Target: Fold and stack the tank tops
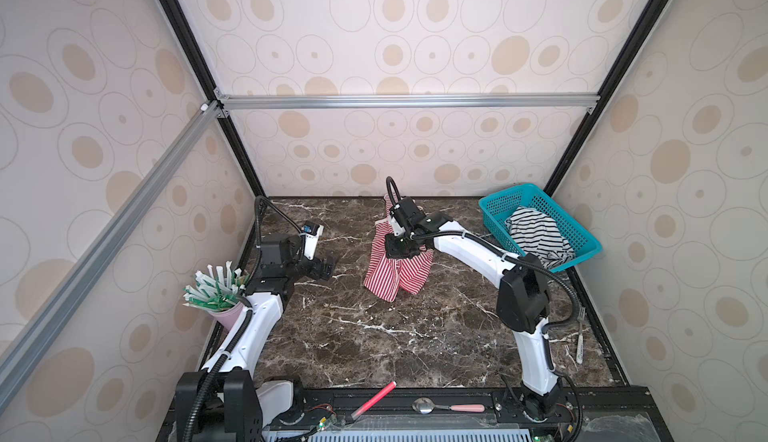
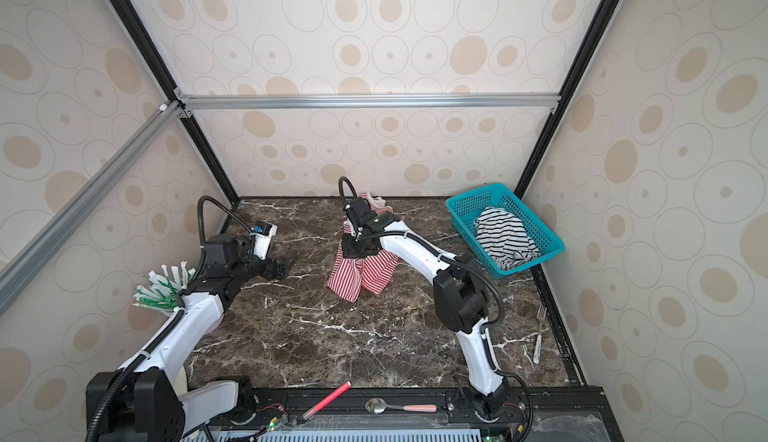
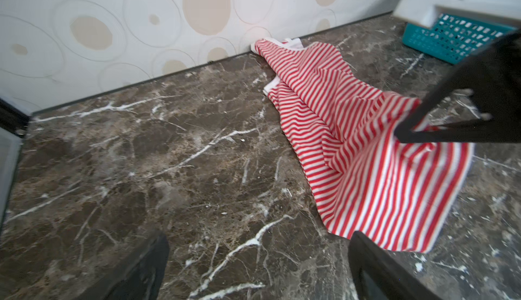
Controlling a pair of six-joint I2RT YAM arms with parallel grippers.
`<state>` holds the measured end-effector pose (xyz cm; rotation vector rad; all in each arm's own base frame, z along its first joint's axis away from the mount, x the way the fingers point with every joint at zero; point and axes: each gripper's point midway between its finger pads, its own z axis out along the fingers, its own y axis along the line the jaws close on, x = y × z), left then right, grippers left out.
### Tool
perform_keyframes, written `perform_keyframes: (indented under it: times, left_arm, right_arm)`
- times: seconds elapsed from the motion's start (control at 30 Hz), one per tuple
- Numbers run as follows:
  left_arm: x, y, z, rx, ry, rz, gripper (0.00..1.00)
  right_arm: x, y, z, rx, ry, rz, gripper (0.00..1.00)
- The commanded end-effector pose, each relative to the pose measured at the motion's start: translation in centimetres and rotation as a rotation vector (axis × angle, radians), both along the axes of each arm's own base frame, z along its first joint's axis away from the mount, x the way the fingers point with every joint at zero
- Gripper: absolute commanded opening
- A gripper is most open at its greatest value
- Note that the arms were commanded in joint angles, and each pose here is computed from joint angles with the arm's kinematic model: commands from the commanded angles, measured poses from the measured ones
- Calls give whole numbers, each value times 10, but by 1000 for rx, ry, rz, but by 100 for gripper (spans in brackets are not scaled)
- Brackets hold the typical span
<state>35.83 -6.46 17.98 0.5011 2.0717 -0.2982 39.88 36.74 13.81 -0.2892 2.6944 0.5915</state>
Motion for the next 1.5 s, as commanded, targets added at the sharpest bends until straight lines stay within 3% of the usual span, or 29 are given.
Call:
perform_keyframes:
  times: [0.0, 0.2, 0.37, 0.5, 0.63, 0.73, 0.93, 1.2, 1.47]
  left_arm:
    - [-17, -21, -16, 26, 66, -142, 99]
    - [-39, -49, -40, 101, 109, -251, 99]
    - [-46, -73, -53, 218, 78, -277, 99]
    - [-56, -99, -57, 306, 22, -329, 99]
    - [-69, -128, -61, 375, -47, -390, 99]
    - [-70, -148, -64, 409, -88, -407, 94]
    - [-57, -173, -83, 461, -78, -408, 72]
    - [-46, -194, -82, 416, -88, -407, 68]
    - [-43, -215, -97, 423, -52, -438, 66]
  right_arm:
    - [24, -32, 15, -104, -80, -99, 0]
    - [35, -47, -19, -146, -33, -123, 9]
    - [35, -45, -40, -147, 25, -103, 41]
    - [27, -44, -16, -76, -24, -81, 59]
    - [14, -64, 14, -77, -80, -101, 67]
    - [-1, -83, 30, -77, -128, -136, 66]
    - [-38, -126, 21, -107, -125, -208, 54]
    - [-78, -166, -5, -80, -88, -297, 35]
    - [-94, -177, -19, -53, -57, -330, 34]
